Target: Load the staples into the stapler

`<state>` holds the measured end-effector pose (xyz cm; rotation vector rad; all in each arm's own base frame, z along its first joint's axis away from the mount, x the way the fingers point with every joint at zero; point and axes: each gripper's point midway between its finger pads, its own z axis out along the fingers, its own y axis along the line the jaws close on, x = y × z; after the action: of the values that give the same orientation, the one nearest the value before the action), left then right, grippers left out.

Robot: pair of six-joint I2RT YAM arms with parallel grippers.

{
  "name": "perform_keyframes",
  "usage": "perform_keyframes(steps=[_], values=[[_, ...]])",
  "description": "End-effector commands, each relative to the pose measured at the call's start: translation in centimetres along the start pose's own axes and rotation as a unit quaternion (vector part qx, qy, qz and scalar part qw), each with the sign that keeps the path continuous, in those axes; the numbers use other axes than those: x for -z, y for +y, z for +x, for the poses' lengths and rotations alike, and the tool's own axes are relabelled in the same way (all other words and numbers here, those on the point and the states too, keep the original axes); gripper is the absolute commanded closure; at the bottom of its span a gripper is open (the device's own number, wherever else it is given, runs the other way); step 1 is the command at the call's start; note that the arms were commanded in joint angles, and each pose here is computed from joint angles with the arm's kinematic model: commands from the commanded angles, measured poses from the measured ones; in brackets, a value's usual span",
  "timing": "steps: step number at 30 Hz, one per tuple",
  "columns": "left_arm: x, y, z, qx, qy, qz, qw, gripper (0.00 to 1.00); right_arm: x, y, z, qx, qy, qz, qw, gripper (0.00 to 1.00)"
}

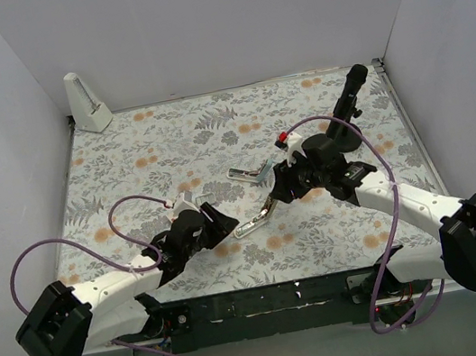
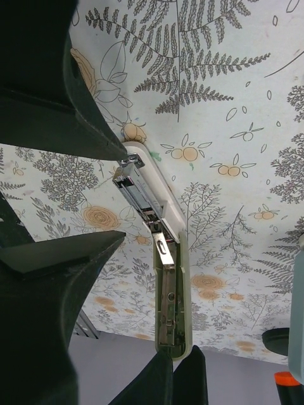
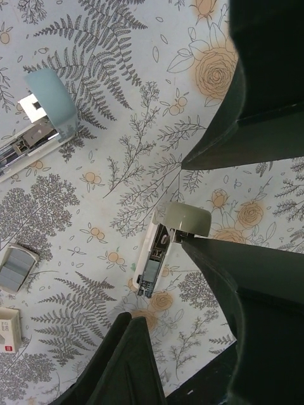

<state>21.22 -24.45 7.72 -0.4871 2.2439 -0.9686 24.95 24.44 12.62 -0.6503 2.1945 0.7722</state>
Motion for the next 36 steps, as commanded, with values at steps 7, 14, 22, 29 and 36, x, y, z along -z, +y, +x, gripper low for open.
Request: perform_keyframes(steps=[7,14,22,29,36], values=[[-0.5,-0.5,0.8,0.014,0.023,0.012,1.0,0.59,-0.2,1.4,-2.0,0.003,-0.017,-0.033,0.999,0.6],[-1.3,-0.6,1.3,0.007,0.043,0.006,0.999,0.63,0.2,1.7,-2.2,0.021,-0.014,-0.022,0.999,0.69],[-2.1,-1.3,2.8,-0.012,0.09,0.013,0.996,0.64,0.6,1.9,-2.8,0.041,-0.03,0.012,0.999,0.73],[-2.6,-1.6,3.3,-0.021,0.108,0.013,0.994,0.64,0.6,2.4,-2.5,0.081,-0.037,0.039,0.995,0.76],[-3.0,-1.5,3.6,-0.024,0.116,0.008,0.993,0.65,0.2,3.0,-1.2,0.127,-0.036,0.084,0.988,0.81]])
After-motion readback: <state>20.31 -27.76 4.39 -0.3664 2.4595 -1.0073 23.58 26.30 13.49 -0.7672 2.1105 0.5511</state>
